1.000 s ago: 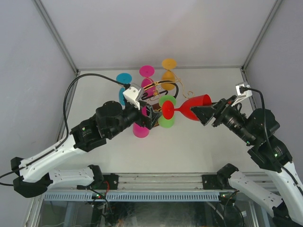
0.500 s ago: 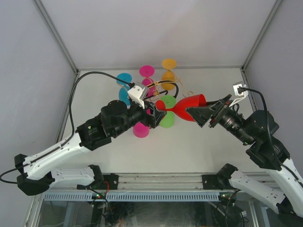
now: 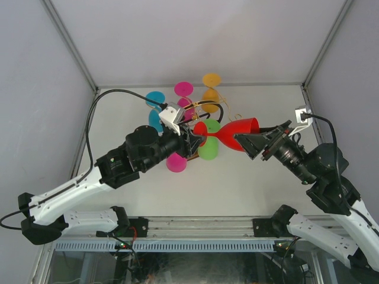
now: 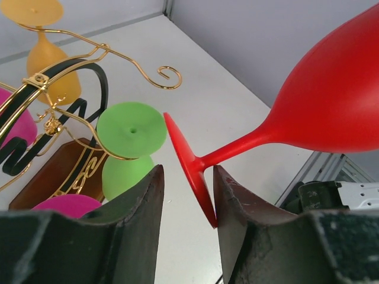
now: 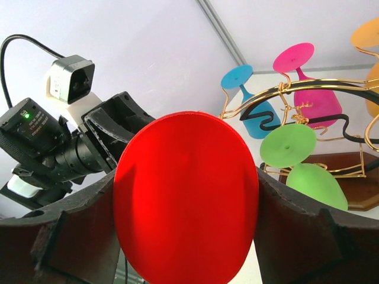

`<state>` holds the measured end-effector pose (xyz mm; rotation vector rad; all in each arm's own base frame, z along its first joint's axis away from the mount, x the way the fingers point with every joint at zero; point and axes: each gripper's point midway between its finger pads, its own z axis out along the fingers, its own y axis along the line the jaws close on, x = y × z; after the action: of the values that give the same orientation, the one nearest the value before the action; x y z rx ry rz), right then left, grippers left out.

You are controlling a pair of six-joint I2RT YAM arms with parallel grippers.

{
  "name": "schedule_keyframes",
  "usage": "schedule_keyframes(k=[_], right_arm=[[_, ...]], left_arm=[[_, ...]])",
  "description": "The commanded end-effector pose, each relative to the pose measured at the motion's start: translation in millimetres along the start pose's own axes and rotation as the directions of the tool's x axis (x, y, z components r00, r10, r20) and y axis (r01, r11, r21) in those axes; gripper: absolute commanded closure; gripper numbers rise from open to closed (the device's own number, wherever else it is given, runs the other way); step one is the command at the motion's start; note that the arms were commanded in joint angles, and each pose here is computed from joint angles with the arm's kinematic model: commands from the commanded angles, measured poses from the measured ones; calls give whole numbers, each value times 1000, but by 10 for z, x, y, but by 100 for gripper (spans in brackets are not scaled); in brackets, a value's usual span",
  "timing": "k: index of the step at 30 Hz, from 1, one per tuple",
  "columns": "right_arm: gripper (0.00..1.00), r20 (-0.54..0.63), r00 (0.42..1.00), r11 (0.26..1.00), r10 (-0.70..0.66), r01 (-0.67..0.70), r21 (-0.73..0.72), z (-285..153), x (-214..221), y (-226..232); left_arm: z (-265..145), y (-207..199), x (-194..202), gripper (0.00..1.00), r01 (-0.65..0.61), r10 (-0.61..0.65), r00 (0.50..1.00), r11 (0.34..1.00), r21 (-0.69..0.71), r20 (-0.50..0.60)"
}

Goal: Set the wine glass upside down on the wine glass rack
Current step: Turn the wine glass upside down at the wine rack.

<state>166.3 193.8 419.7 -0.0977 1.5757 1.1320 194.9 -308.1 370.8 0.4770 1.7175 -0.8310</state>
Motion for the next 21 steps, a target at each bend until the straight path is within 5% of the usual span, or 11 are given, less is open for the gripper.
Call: schedule_keyframes(k=[1, 6, 11, 14, 21], right_arm=[[59, 102, 994, 999, 28, -23, -45, -51, -205, 115], [59, 109, 993, 998, 37, -31, -61, -65, -202, 132], [59, 102, 994, 997, 38, -31, -65, -75, -170, 127], [56, 100, 995, 998, 21, -15, -66, -89, -162, 123], [14, 63, 996, 992, -67, 73, -106, -204, -86, 169]], left_arm=[[-15, -45, -37, 61, 31, -32, 999, 999, 23, 36], [16, -55, -29, 72, 34, -35, 999, 999, 24, 33], [37, -56, -25, 98, 27, -28, 999, 999, 23, 31], [37, -36, -15, 100, 10, -10, 1000, 1000, 15, 30], [-69, 183, -20, 100, -77, 79, 996, 994, -74, 27]])
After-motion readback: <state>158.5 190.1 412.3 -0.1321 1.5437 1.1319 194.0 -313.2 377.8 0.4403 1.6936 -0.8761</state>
